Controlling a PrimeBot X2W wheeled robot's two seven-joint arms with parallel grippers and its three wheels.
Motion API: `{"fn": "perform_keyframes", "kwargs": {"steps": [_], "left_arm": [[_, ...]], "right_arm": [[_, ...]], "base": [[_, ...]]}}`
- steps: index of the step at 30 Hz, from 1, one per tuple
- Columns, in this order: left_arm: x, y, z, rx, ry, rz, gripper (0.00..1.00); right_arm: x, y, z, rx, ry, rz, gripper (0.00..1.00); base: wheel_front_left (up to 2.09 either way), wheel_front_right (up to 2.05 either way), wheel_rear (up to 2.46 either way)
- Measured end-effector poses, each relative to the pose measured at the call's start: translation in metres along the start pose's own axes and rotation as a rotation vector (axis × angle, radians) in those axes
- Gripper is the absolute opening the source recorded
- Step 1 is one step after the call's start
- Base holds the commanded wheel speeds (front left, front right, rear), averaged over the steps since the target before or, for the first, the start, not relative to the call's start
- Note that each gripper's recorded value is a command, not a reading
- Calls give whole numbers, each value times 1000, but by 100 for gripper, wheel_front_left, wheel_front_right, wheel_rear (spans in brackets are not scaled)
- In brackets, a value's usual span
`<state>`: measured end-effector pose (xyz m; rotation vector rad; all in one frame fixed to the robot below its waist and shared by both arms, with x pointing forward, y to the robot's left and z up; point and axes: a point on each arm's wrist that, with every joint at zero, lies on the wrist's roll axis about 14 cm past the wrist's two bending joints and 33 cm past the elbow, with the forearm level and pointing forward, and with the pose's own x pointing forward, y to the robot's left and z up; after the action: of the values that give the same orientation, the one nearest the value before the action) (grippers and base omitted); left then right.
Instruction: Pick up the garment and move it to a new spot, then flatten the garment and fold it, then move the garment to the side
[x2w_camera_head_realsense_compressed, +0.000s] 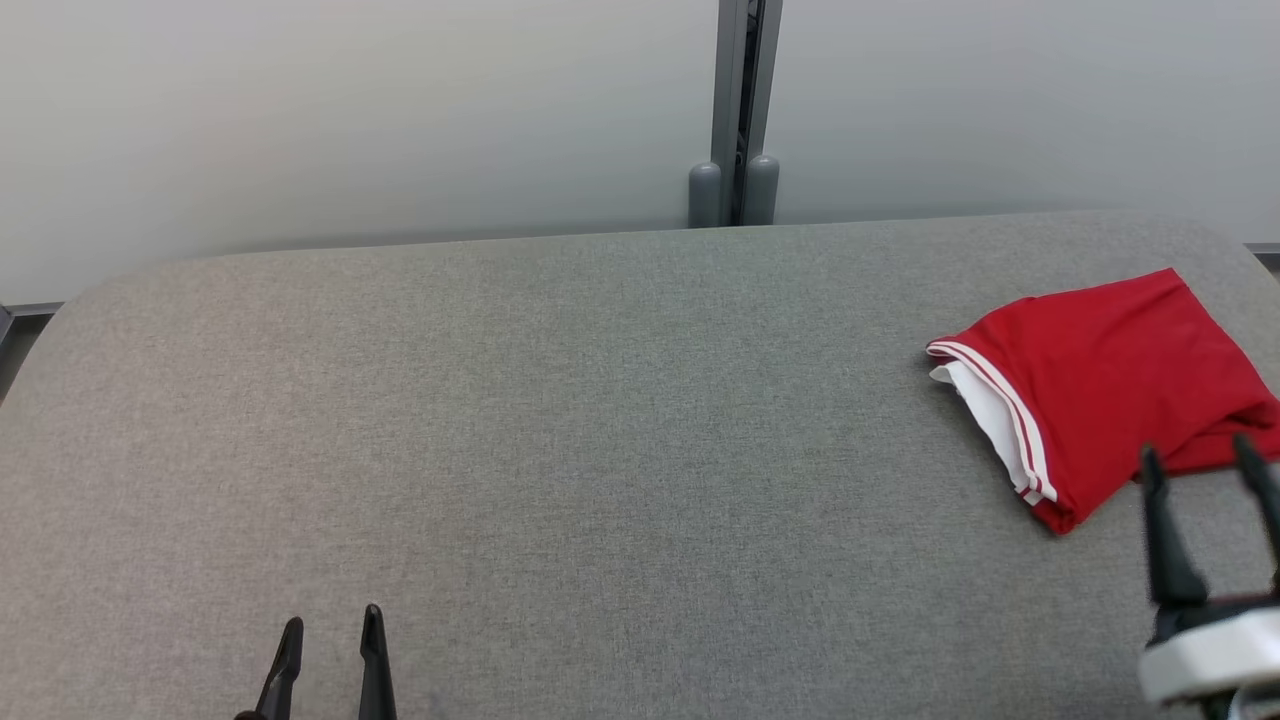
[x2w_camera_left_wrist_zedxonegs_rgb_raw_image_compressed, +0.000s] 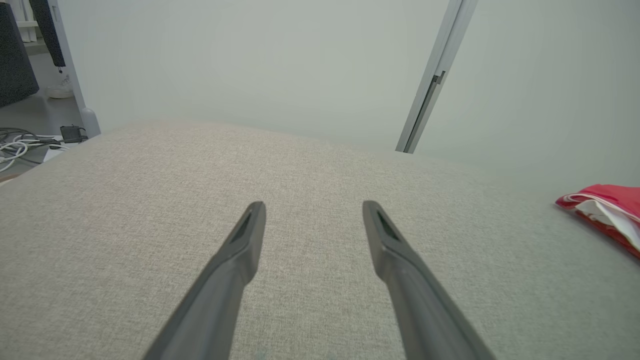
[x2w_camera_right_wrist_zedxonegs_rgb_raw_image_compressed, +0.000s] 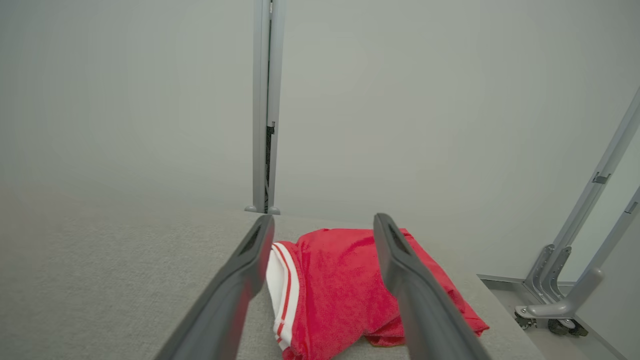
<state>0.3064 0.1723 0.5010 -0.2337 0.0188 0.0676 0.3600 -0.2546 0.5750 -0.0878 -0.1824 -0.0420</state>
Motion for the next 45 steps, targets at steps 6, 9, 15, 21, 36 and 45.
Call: {"fn": "perform_keyframes", "kwargs": {"steps": [6,9,15,21,36,45], "left_arm": [[-7,-1,-6,-22,17,-10,100],[-9,-2,-7,-25,19,-16,100],[-14,0,-7,-32,16,-17,100],[-18,2,-7,-32,13,-21,100],[-20,3,-5,-31,4,-27,100],[-26,6,-25,-36,70,-12,0]], "right_arm": [[-45,38,-16,53,48,25,100],[-52,41,-19,61,60,23,100],[-63,46,-21,74,72,26,100],[-65,50,-18,108,59,32,100],[-66,49,-14,124,47,28,100],[-77,56,-39,153,132,22,0]], "base": [[0,0,0],[0,0,0],[0,0,0],[0,0,0],[0,0,0],[0,0,0]]}}
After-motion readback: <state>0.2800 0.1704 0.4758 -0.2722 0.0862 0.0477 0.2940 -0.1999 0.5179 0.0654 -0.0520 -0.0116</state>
